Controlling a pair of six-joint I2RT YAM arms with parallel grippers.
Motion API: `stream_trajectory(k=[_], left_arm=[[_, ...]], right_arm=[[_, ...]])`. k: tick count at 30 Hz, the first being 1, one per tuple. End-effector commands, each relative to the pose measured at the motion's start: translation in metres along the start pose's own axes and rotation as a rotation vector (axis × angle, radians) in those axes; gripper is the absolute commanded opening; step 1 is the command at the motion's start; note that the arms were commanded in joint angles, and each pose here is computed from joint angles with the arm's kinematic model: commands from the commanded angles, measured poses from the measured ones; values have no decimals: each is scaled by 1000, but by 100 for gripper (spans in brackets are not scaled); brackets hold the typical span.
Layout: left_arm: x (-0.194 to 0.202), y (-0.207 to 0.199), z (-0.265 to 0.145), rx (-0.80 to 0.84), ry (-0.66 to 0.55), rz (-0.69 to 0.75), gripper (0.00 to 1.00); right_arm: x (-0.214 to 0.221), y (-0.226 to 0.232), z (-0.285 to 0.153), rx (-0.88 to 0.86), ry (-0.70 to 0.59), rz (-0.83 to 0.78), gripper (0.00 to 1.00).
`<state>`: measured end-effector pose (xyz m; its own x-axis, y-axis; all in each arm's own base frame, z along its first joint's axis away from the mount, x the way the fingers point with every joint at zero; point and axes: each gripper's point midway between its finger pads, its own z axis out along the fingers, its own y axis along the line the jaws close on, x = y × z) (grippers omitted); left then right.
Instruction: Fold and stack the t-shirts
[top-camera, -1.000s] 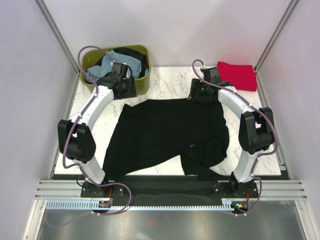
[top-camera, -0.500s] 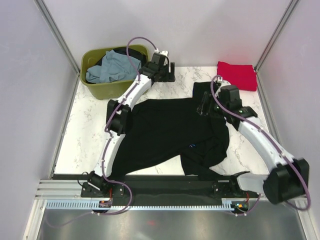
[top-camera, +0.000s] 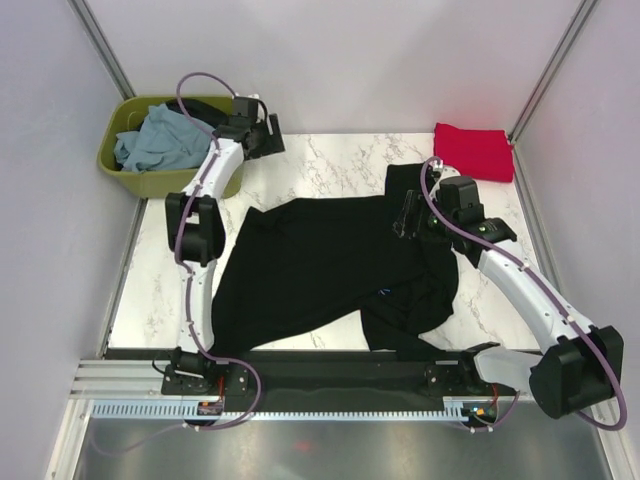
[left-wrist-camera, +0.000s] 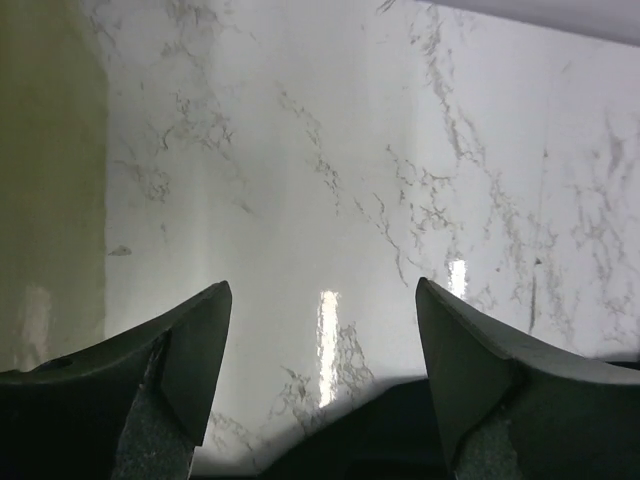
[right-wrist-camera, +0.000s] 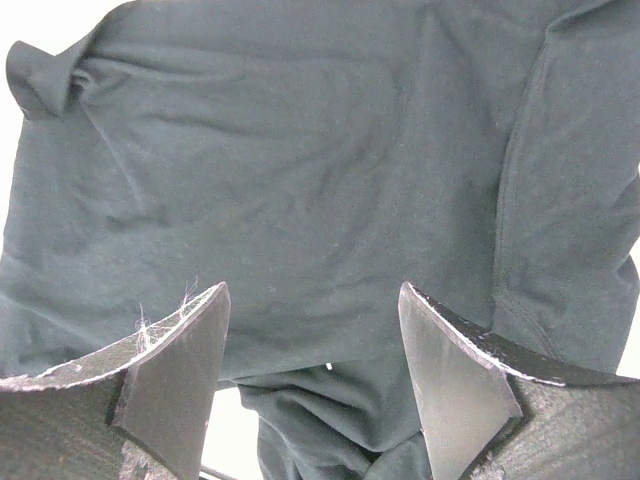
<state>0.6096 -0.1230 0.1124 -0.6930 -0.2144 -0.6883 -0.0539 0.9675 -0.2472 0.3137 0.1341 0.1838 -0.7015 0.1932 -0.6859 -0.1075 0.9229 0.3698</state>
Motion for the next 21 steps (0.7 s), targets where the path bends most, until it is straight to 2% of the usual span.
stream_trajectory(k=[1,3,5,8,9,10,11,12,15,18,21], left_arm=[[-53,84,-58,-225,-126,-95,83],[-55,80,-75,-221,-126,-91,82],[-41,71,-82,-220,-98,-68,80],[-14,58,-114,-245,-75,-48,79],[-15,54,-137,-255,-107,-67,79],[20,53,-137,-272,-44,-49,78],[32,53,-141,-288,-34,-53,77],[63,62,-140,-328,16,-32,77],[90,53,-152,-334,25,-5,76],[135,54,-150,-353,91,9,76],[155,48,-147,-352,111,13,75]], right_arm=[[-4,4,8,-8,-10,-8,76],[-4,6,10,-9,-9,-14,76],[-3,3,9,-1,-14,-20,76],[1,0,7,5,-17,-23,76],[3,-1,7,4,-13,-22,76],[4,1,3,-3,-22,-24,76],[9,-2,3,-1,-13,-25,76],[12,-1,2,-7,-10,-28,76],[22,-5,-1,-12,-1,-40,77],[30,-5,-3,-24,10,-47,77],[35,-6,-5,-28,17,-45,77]])
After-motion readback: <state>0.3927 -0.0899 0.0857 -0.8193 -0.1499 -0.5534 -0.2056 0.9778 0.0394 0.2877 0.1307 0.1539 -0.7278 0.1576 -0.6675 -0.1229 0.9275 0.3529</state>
